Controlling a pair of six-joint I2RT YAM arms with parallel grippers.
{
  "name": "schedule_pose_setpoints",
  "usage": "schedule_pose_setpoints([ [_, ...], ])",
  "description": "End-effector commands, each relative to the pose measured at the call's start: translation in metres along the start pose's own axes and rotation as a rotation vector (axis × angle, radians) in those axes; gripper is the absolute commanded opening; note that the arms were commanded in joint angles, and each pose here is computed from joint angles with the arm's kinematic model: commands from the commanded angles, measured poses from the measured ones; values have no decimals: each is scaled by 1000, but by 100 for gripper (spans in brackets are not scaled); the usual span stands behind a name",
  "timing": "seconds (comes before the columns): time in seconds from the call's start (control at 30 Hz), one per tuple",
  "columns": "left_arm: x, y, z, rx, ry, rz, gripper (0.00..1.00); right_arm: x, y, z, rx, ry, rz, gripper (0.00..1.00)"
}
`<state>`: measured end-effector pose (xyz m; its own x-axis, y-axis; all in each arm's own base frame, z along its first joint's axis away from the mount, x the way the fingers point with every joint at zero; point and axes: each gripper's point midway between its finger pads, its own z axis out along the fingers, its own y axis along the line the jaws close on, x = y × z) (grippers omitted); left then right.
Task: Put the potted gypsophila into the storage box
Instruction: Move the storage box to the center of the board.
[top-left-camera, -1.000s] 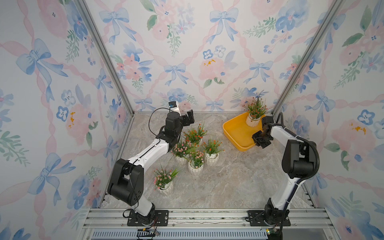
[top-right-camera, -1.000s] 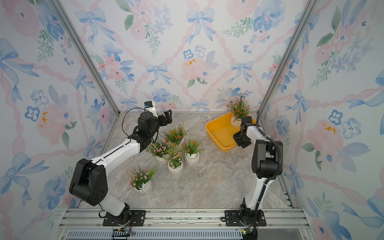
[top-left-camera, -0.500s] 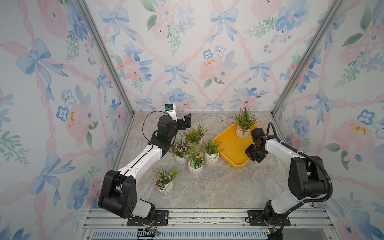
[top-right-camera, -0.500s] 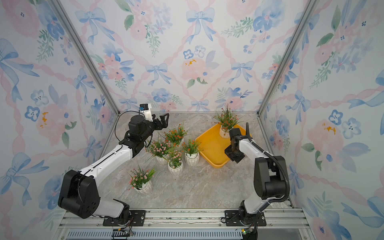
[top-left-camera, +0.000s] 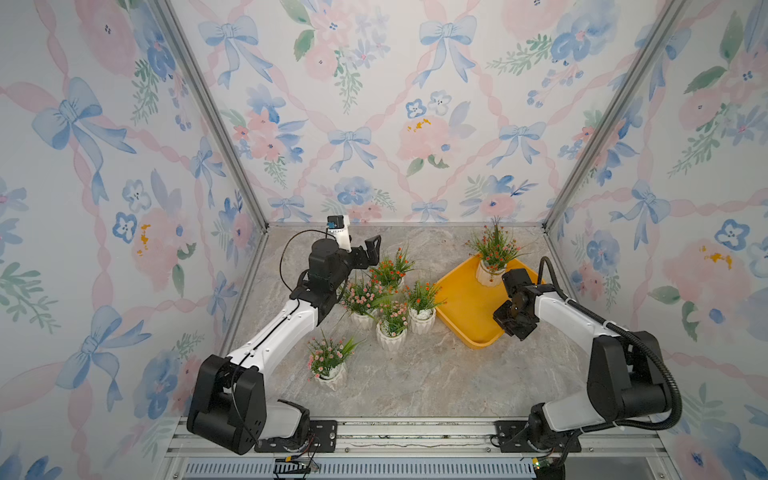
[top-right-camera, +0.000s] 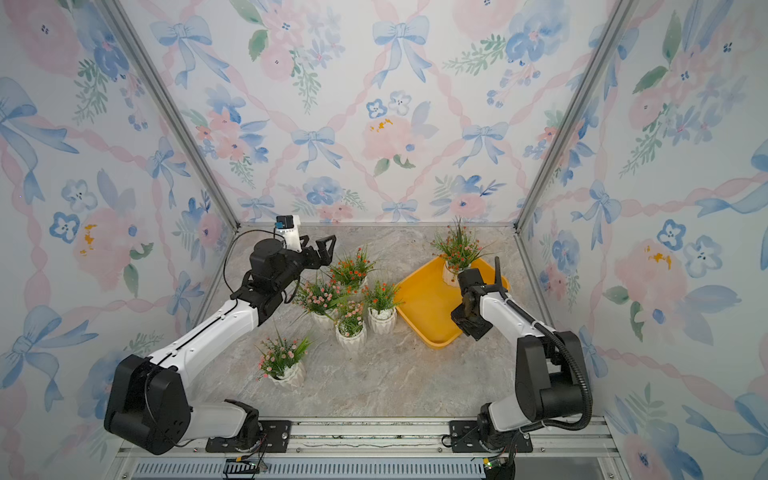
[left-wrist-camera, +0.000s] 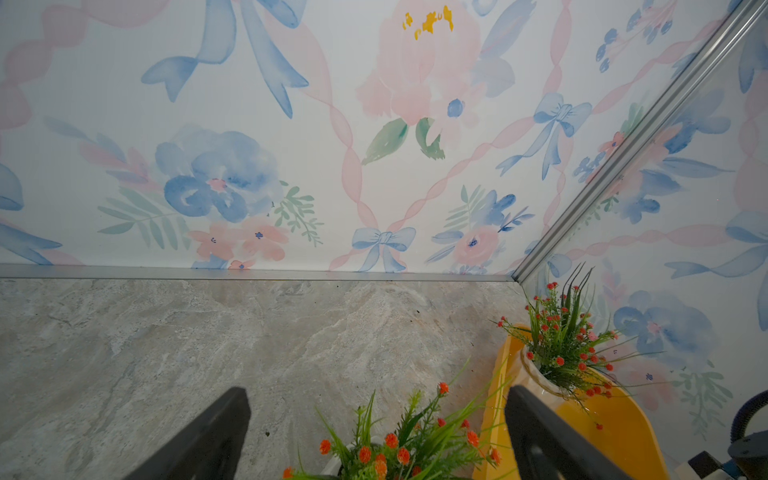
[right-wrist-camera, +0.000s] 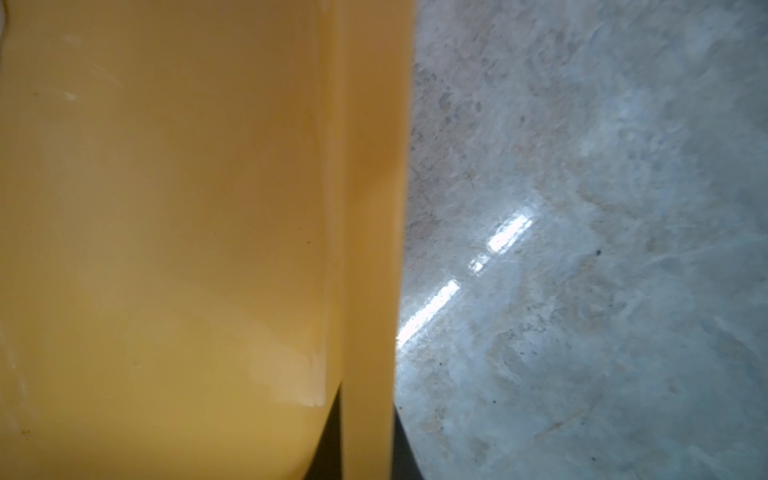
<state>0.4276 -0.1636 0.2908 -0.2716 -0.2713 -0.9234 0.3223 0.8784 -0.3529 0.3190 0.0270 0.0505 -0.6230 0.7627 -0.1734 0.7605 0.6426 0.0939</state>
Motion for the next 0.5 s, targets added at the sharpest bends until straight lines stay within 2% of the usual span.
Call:
schedule_pose_setpoints([
  [0.0, -8, -3, 15, 14, -12, -56, 98, -1, -36, 2, 89, 4, -1, 1],
  [0.27, -29, -31, 61, 33, -47, -69, 98, 3, -50, -2, 55, 49, -54, 1],
  [0.47, -24, -53, 81, 55, -36, -99, 98, 15, -64, 0, 32, 65, -38, 2],
])
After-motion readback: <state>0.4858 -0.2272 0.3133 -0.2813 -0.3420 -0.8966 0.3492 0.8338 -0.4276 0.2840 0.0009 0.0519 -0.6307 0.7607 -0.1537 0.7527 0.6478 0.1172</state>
